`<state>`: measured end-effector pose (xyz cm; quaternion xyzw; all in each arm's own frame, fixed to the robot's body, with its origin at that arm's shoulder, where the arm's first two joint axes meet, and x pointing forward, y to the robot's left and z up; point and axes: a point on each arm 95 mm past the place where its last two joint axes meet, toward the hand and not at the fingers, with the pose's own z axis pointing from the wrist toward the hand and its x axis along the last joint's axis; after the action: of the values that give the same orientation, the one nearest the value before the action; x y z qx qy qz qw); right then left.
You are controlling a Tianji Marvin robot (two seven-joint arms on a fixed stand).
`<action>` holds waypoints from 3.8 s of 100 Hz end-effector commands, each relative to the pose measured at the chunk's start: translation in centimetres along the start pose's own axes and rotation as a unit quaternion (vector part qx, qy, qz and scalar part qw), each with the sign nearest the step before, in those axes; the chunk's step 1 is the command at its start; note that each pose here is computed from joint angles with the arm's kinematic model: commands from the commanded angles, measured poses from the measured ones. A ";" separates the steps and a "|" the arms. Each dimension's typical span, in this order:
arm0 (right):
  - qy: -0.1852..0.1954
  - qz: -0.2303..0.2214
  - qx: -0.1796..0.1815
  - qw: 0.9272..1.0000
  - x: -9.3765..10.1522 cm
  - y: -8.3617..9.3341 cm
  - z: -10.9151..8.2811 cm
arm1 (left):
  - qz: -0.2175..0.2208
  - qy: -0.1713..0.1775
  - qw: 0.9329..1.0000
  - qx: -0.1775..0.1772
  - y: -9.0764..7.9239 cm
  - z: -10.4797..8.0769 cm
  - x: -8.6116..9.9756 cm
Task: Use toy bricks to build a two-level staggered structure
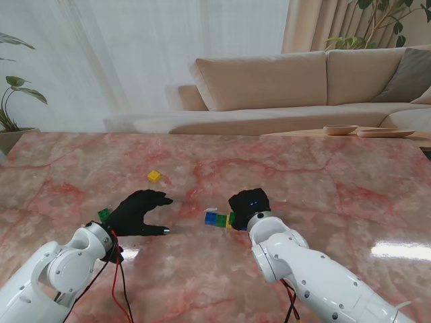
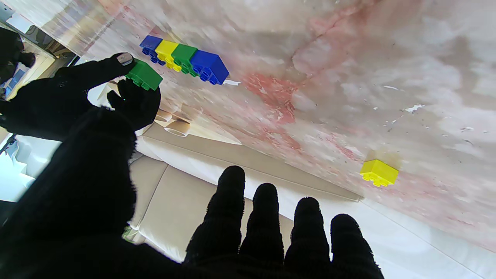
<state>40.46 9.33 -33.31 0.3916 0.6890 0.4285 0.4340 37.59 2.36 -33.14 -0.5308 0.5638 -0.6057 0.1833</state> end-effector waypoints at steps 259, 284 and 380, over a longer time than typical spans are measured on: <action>-0.012 -0.004 0.029 0.999 -0.4 -2.9 1.0 | 0.015 0.006 1.000 -0.027 -0.4 -0.5 0.2; -0.008 -0.006 0.034 0.999 -0.4 -3.1 0.9 | 0.015 0.005 0.999 -0.027 -0.4 -0.5 0.2; 0.003 0.092 -0.021 0.996 -1.5 1.1 -2.4 | 0.006 0.009 1.000 -0.014 -0.2 -0.5 0.3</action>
<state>39.30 7.37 -31.46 0.4340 0.6435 0.4761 0.4135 37.39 2.61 -32.40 -0.5217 0.5802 -0.5998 0.1776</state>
